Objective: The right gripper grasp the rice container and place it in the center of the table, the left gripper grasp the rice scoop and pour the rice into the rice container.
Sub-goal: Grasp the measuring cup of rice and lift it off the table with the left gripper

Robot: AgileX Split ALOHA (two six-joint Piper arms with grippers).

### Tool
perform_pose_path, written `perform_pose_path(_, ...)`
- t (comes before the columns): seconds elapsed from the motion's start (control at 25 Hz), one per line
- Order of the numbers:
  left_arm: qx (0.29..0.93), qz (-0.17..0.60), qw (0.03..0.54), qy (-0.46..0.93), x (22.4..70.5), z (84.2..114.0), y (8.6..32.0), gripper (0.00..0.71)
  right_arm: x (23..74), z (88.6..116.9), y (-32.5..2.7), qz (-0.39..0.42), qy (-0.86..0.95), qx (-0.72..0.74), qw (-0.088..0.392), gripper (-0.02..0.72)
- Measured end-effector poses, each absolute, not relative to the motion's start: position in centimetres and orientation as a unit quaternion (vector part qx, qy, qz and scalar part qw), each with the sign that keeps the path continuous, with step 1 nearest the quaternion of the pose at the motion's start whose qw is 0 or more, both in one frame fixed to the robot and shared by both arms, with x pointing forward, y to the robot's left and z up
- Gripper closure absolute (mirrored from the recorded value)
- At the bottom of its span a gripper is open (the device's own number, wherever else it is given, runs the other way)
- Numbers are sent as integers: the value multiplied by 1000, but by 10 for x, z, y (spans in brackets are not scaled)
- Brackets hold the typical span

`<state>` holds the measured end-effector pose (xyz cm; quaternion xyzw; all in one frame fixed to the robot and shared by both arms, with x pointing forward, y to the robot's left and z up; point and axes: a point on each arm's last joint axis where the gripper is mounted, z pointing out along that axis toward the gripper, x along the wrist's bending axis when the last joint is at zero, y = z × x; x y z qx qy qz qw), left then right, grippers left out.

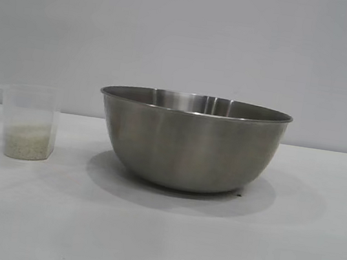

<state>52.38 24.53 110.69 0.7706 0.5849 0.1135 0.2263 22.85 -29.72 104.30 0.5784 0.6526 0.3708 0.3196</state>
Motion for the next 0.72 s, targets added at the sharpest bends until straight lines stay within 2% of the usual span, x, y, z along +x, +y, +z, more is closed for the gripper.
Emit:
perform_pose_path(0.16,767,115,224,590,507,1112,248,208,229,1043,-297,371,653,578,320,469)
perform_pose_path(0.4,763,111,218,599,473,1084,254,208,229,1043,-297,371,653,578,320,469)
perform_pose_path(0.72,717,182,299,603,444,1049,260,208,229,1043,-297,371,653,578,320,469)
